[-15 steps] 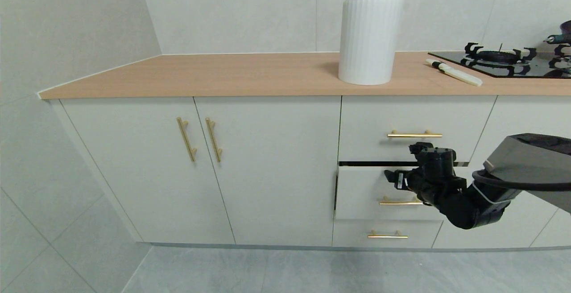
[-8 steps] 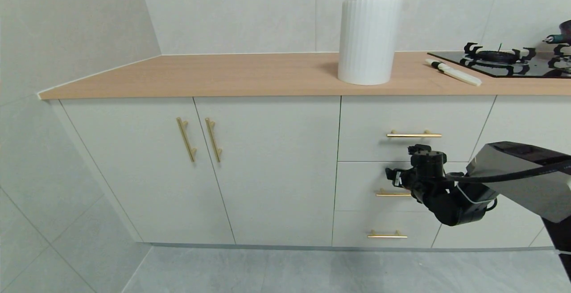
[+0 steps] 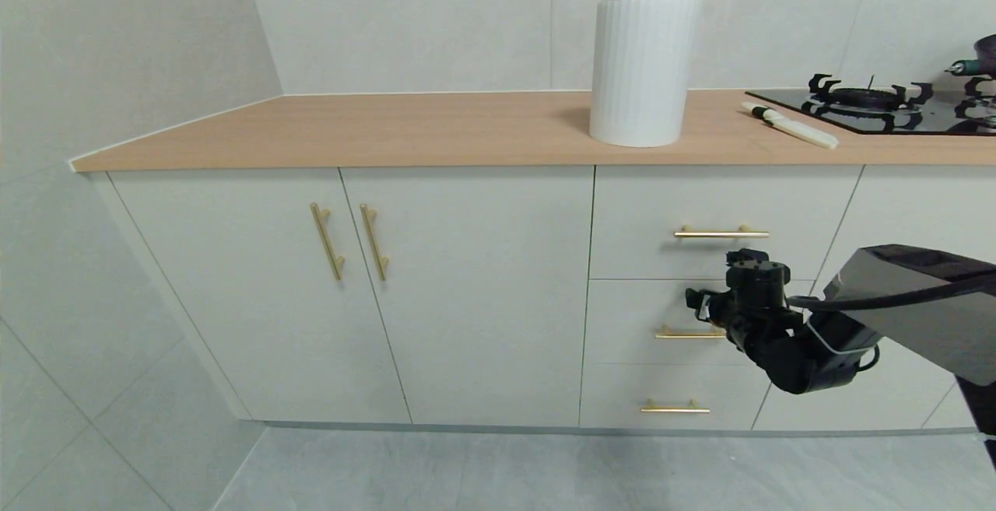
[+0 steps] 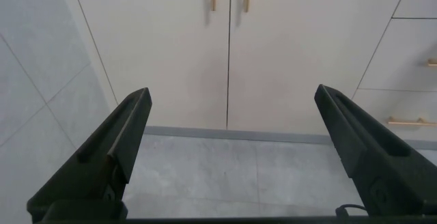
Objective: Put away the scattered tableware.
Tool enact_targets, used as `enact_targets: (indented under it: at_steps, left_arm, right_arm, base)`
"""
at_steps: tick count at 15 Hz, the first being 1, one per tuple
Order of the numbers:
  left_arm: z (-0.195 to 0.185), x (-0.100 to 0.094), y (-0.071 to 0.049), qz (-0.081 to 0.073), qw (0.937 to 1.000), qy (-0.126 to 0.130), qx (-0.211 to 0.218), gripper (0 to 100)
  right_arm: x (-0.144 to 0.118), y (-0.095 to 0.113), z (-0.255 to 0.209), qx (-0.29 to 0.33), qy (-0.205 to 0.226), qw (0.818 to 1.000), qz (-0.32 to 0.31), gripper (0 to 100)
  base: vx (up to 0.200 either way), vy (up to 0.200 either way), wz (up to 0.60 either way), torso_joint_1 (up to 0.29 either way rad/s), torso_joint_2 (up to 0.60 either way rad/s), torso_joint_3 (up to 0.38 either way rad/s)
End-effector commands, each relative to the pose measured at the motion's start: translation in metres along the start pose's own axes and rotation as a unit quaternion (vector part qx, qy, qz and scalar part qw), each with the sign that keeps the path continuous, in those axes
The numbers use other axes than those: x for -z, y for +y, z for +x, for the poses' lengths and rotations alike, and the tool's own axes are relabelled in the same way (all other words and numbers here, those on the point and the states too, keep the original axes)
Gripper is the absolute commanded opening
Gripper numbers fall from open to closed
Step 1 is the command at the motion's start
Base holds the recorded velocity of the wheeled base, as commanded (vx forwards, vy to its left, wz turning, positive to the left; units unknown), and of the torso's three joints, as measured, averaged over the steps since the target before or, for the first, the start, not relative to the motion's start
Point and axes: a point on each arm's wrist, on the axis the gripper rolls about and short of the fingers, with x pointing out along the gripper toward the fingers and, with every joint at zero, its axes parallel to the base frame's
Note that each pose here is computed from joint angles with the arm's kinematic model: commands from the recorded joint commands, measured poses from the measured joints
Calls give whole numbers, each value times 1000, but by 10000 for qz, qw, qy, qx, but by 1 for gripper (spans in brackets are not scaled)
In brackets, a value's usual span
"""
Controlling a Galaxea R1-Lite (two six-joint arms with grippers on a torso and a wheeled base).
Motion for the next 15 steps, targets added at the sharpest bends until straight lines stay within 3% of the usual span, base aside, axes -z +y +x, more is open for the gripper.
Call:
enact_targets:
  at_steps: [1, 5, 7, 10, 12, 15]
  left_arm:
    - [0, 0, 0, -2, 10000, -1, -6, 100]
    - [0, 0, 0, -2, 10000, -1, -6, 100]
    - [0, 0, 0, -2, 10000, -1, -6, 100]
    - [0, 0, 0, -2, 10000, -1, -6, 100]
    - [0, 0, 0, -2, 10000, -1, -6, 100]
    - [0, 0, 0, -2, 10000, -1, -6, 100]
  right_arm:
    - [-23, -6, -47, -96, 68, 9999, -55, 100]
    - [-69, -37, -154, -166, -276, 9995, 35, 100]
    - [-96, -60, -226, -97, -979, 9950, 164, 100]
    - [-113, -93, -320, 153, -2019, 9789, -282, 100]
    - [-112, -108, -361, 270, -2146, 9751, -486, 100]
    - [-93, -140, -431, 678, -1843, 9780, -698, 100]
  base:
    - [0, 0, 0, 0, 0, 0]
    - [0, 0, 0, 0, 0, 0]
    - [0, 0, 0, 0, 0, 0]
    - [0, 0, 0, 0, 0, 0]
    - [0, 0, 0, 0, 0, 0]
    - [0, 0, 0, 0, 0, 0]
